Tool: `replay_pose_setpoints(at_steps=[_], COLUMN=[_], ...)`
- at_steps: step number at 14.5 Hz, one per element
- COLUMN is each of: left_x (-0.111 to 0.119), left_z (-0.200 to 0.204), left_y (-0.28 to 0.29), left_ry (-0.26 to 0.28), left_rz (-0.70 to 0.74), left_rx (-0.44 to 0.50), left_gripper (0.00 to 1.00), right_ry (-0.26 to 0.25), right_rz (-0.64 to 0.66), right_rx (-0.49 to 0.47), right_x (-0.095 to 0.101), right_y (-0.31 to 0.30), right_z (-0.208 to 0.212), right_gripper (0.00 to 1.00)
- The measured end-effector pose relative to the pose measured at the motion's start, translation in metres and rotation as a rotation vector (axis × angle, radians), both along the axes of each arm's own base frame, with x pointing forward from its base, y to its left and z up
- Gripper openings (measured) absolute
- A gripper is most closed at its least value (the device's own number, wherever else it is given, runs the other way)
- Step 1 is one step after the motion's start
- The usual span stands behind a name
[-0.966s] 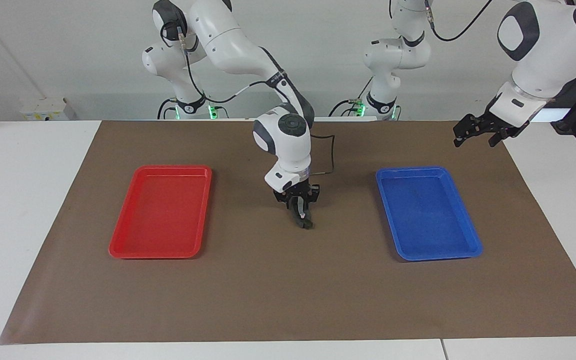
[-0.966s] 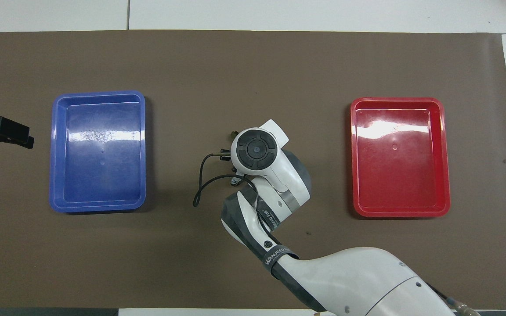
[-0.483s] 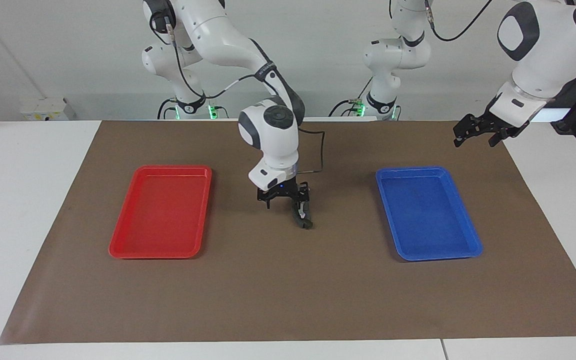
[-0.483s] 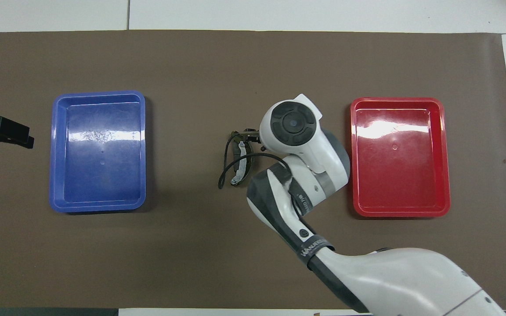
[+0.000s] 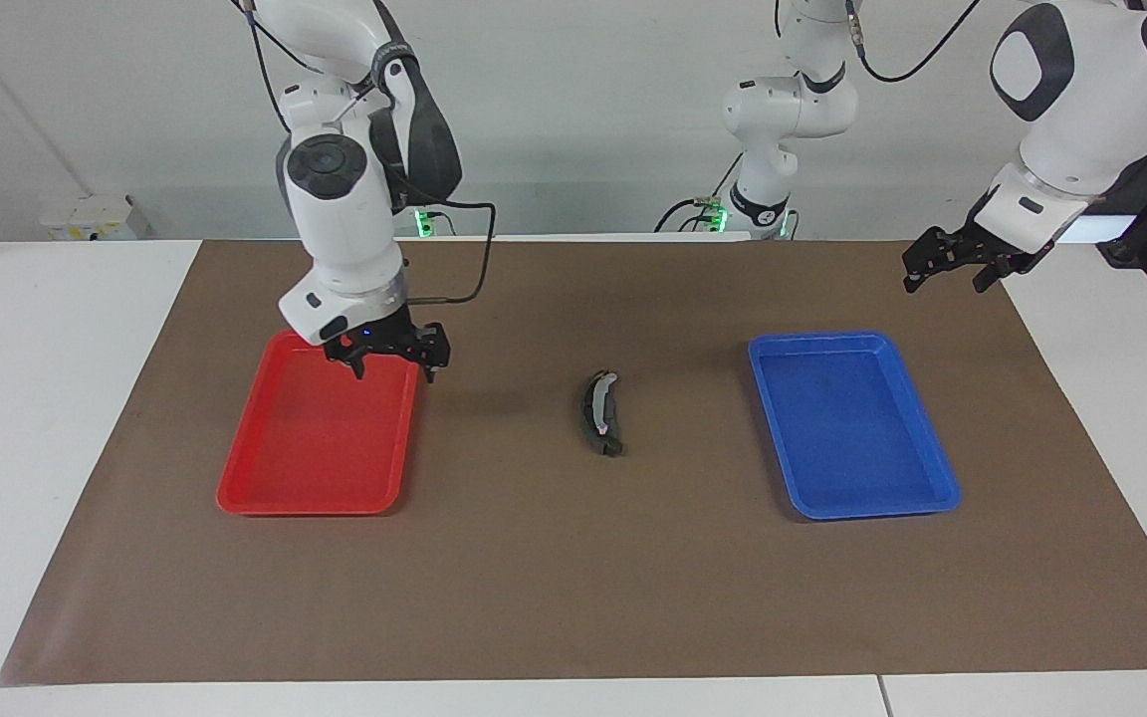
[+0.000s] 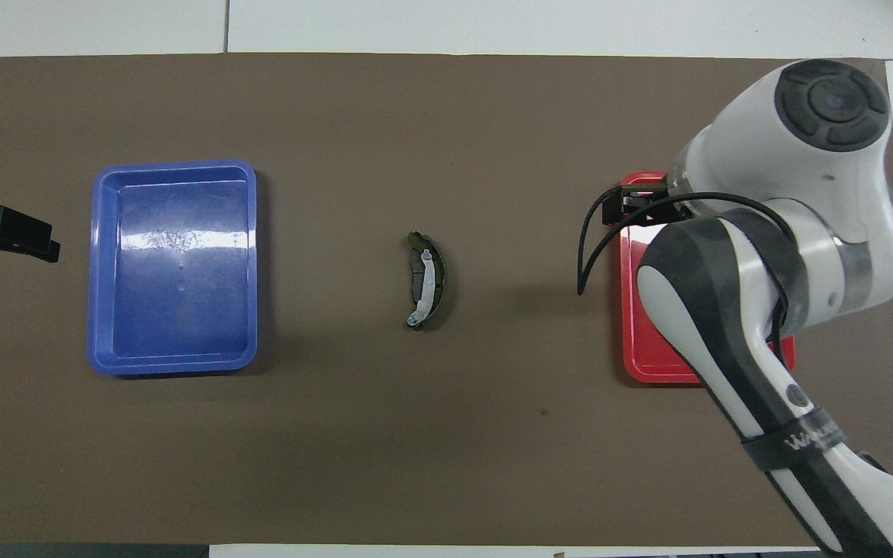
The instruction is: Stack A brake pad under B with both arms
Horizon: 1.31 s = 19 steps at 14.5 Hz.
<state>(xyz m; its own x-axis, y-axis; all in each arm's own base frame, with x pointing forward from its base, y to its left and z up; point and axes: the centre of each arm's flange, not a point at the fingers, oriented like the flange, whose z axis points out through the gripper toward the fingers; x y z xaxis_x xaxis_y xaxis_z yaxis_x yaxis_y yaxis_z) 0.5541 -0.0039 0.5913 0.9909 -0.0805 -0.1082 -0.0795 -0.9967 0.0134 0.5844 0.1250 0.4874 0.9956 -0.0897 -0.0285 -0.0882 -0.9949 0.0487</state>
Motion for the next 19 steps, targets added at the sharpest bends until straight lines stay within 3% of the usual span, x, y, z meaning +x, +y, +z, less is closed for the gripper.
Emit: replay_pose_setpoints(at_steps=[3, 5, 8, 12, 16, 19], left_x=[0.000, 0.000, 0.000, 0.000, 0.000, 0.000], left_z=[0.000, 0.000, 0.000, 0.000, 0.000, 0.000], left_y=[0.000, 0.000, 0.000, 0.000, 0.000, 0.000], left_ry=[0.000, 0.000, 0.000, 0.000, 0.000, 0.000], left_rz=[0.000, 0.000, 0.000, 0.000, 0.000, 0.000], left_rx=[0.000, 0.000, 0.000, 0.000, 0.000, 0.000], left_gripper=[1.00, 1.00, 1.00, 1.00, 1.00, 1.00], right_ry=[0.064, 0.077, 0.049, -0.028, 0.006, 0.033], right_rz=[-0.018, -0.028, -0.035, -0.034, -0.062, -0.073], right_rx=[-0.005, 0.000, 0.010, 0.014, 0.013, 0.013], right_x=[-0.013, -0.016, -0.022, -0.039, -0.051, -0.045], right_y=[-0.051, -0.088, -0.134, -0.138, -0.149, -0.155], right_z=[0.018, 0.026, 0.045, 0.098, 0.154, 0.150], right_gripper=[1.00, 1.00, 1.00, 1.00, 1.00, 1.00])
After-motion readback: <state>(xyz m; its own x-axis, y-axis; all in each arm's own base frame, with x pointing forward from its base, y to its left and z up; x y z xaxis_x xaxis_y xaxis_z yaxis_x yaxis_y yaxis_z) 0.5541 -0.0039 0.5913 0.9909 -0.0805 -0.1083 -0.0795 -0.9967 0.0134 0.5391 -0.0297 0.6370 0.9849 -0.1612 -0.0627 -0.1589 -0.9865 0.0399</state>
